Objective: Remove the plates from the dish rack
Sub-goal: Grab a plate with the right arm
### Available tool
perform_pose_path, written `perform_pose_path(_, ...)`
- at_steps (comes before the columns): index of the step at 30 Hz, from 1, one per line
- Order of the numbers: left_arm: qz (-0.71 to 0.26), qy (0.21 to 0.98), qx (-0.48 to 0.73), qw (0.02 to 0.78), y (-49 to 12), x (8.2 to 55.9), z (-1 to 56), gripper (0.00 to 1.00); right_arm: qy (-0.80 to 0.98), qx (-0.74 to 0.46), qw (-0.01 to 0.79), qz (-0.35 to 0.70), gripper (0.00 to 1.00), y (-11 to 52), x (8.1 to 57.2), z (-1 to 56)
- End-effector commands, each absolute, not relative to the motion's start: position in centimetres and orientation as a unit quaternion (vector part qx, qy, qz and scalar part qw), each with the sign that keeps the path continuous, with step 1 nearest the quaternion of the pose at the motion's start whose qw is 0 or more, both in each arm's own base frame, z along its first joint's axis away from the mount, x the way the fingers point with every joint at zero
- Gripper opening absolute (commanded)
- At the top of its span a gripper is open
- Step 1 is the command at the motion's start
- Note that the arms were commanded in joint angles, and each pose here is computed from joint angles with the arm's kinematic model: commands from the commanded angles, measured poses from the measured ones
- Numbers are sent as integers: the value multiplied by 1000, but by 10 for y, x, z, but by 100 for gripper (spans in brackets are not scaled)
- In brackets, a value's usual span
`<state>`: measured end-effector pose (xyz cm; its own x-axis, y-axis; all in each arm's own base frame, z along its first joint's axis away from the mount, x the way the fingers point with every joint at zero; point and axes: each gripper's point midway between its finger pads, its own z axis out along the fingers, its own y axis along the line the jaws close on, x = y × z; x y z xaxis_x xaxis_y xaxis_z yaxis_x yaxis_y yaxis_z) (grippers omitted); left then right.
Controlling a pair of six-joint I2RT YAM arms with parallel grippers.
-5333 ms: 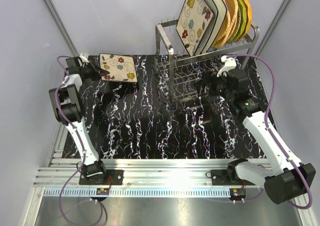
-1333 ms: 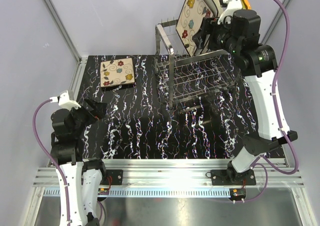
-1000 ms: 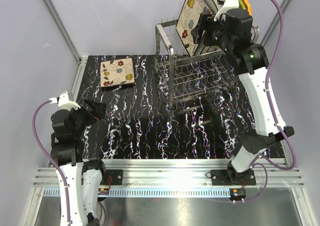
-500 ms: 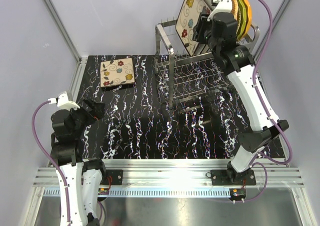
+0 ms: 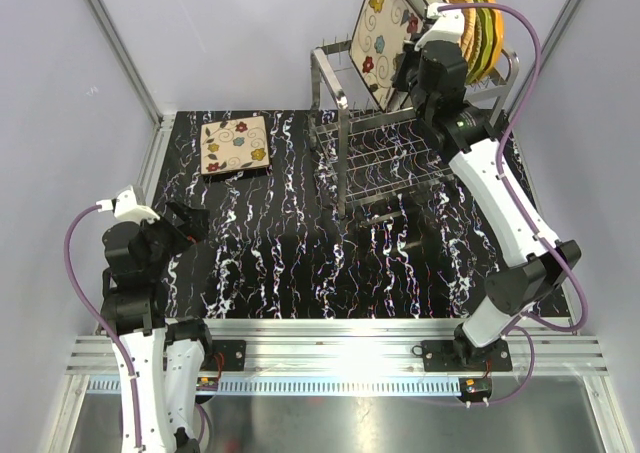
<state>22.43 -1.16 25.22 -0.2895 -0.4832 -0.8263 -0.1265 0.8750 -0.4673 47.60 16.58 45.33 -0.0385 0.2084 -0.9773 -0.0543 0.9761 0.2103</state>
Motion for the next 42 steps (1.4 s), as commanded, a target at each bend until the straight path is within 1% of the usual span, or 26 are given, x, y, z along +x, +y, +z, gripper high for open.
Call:
perform_pose_path(1, -152, 772, -184, 588, -10, 223, 270, 99, 657, 62, 739, 138, 0, 166, 463, 501)
perform_pose_path(7, -158, 771, -184, 589, -12, 222, 272, 99, 600, 48, 775, 193, 0, 171, 443, 549)
perform_pose_path(19, -172, 763, -183, 596, -16, 223, 282, 99, 522, 39, 828, 199, 0, 161, 423, 615)
perform_pose_path(27, -181, 757, -180, 602, -18, 224, 288, 99, 499, 38, 844, 191, 0, 154, 415, 635)
perform_pose_path(42, -192, 755, -179, 601, -22, 226, 292, 99, 482, 41, 859, 167, 0, 144, 410, 649)
